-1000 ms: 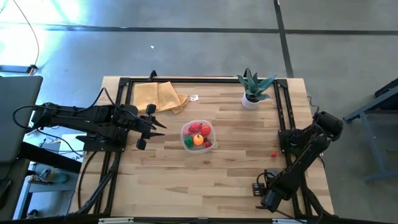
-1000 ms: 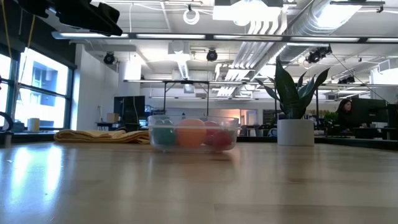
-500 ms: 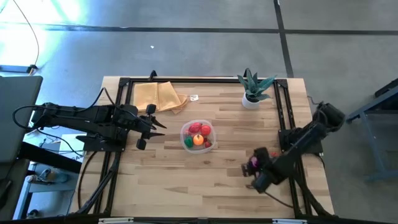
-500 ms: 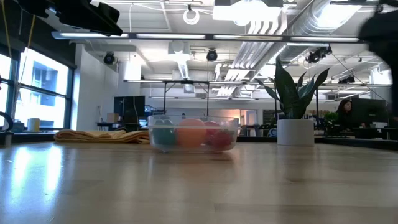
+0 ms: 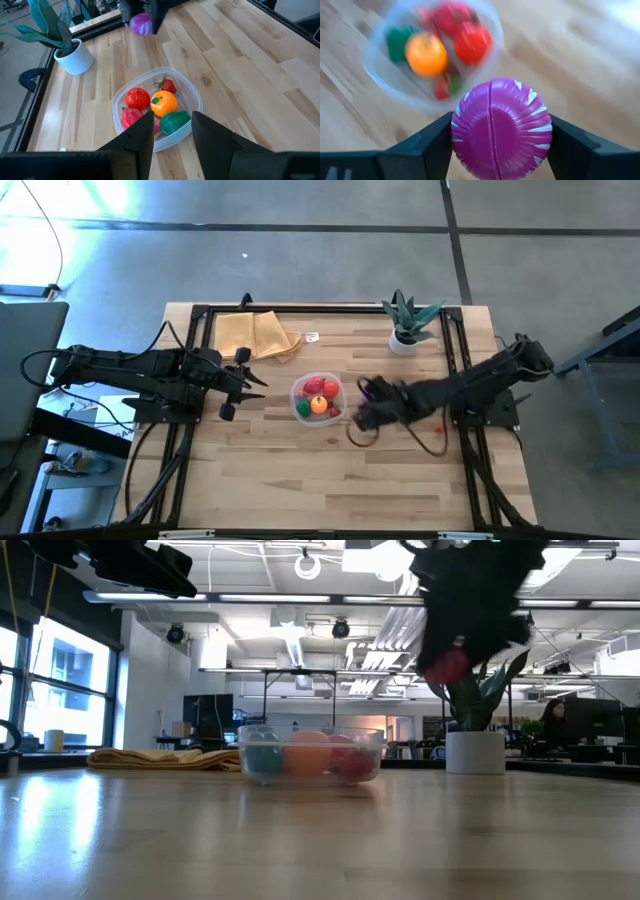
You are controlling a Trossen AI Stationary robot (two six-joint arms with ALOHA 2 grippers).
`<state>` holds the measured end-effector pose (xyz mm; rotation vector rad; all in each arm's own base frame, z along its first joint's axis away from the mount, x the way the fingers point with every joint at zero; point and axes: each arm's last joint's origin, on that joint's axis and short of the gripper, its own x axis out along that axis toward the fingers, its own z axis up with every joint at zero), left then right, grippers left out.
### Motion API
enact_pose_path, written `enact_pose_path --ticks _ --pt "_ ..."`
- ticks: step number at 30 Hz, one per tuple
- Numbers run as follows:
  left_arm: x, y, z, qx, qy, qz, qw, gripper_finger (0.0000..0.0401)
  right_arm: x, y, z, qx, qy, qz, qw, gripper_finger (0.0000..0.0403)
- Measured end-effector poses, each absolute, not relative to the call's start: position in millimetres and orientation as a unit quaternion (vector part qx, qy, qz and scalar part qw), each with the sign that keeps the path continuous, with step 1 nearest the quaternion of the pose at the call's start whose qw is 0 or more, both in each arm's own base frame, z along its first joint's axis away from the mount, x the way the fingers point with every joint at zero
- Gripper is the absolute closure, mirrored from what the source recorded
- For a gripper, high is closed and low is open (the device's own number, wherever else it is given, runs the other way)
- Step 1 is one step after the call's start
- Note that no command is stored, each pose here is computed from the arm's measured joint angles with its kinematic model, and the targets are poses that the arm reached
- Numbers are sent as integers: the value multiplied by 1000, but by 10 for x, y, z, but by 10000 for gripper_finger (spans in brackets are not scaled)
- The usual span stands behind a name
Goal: Pick and placing Produce into tupperware
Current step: Put the purple onion into the transparent bin
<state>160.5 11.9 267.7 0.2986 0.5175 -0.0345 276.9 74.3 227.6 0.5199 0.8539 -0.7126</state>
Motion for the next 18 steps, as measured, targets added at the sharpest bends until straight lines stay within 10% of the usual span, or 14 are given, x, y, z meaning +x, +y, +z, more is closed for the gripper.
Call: enact_pose_path --ticks 18 --pt "1606 119 2676 147 255 -17 955 281 3601 -244 2159 197 338 -160 907 153"
